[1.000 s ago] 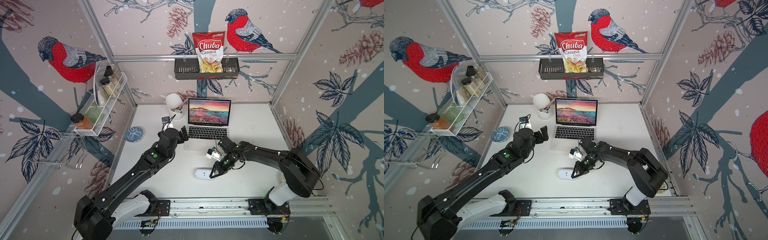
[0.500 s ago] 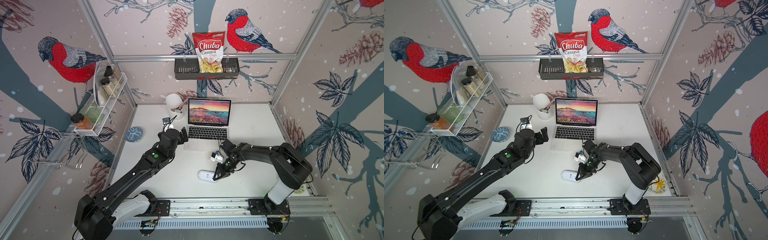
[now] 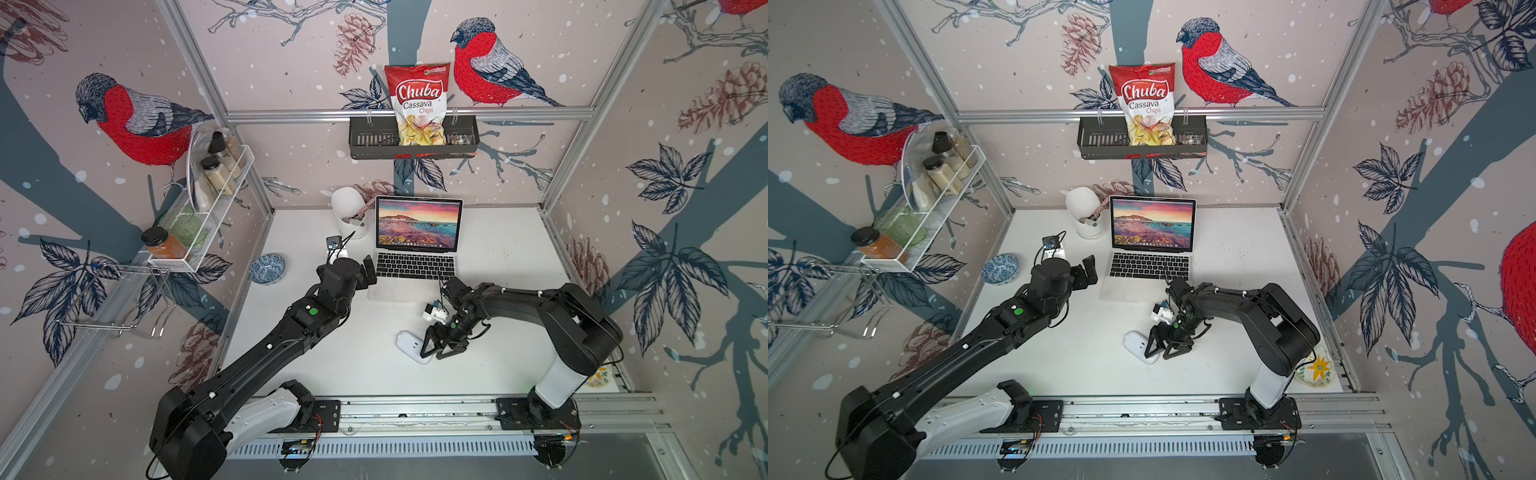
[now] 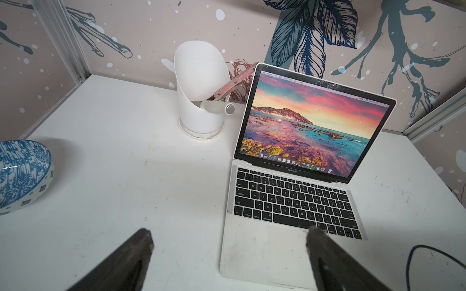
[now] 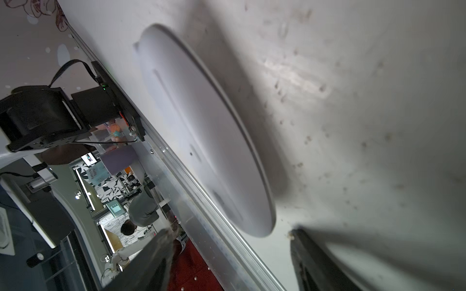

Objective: Remove the wireless mouse receiver from the laptop
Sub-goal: Place the mouse at the center of the board, then adjust the laptop at the center of the board.

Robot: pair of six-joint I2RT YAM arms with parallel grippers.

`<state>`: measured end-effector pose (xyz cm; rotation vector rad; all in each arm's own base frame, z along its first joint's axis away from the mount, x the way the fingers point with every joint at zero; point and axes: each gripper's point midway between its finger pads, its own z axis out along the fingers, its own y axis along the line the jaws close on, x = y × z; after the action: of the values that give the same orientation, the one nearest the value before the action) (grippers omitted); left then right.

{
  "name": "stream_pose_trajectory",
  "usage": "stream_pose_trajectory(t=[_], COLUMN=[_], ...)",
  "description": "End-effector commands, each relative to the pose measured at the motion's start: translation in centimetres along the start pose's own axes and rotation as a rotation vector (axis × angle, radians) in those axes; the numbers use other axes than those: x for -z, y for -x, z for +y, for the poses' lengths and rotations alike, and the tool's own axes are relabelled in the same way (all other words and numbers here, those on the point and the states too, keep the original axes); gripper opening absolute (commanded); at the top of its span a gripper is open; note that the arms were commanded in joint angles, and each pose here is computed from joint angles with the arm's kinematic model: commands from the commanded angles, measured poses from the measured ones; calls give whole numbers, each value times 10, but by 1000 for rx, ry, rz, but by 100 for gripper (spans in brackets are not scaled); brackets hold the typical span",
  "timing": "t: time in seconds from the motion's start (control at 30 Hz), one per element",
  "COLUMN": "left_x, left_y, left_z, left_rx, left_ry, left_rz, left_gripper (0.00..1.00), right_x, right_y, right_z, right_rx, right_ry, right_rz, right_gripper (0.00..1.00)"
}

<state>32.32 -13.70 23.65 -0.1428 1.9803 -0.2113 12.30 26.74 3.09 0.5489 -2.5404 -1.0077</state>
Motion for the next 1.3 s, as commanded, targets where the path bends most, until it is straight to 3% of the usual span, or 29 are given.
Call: stream_pose_trajectory(t=[0.0,0.2,0.3,0.5,0.57,0.67,0.87,1.0,1.2,1.27], left_x=[-2,-13,-22,-56,-74,-101,-142,-163,-180,-182], left_y=[2,-16,-25,-41,-48,-55,-64,-76,-100,-104], left_z=[-6,-16,-19,-17,-12,-1,2,-3,-7,-8], left_rx=[7,0,3,44,84,157,162,176,215,218], left_ry=[-30,-79,-80,-24,-15,-18,13,-6,-53,-68], left_rz=[-20,25,42,107,152,211,261,313,374,379], left_gripper=[99,99,99,99,98,94,87,85,80,79], right_x=[8,31,59,161,189,211,241,248,241,237], right_y=[4,13,23,67,81,99,136,164,191,199], right_z=[-64,-62,-67,-82,-83,-81,-102,-116,-146,-151], right_rx=[-41,-28,-49,-184,-215,-217,-242,-247,-272,-264], right_ry=[-348,-409,-474,-593,-577,-534,-641,-581,-523,-497], right_rz=[-56,-134,-234,-688,-855,-997,-1061,-1068,-1040,-1025], right_gripper=[85,89,89,89,88,85,69,67,52,52])
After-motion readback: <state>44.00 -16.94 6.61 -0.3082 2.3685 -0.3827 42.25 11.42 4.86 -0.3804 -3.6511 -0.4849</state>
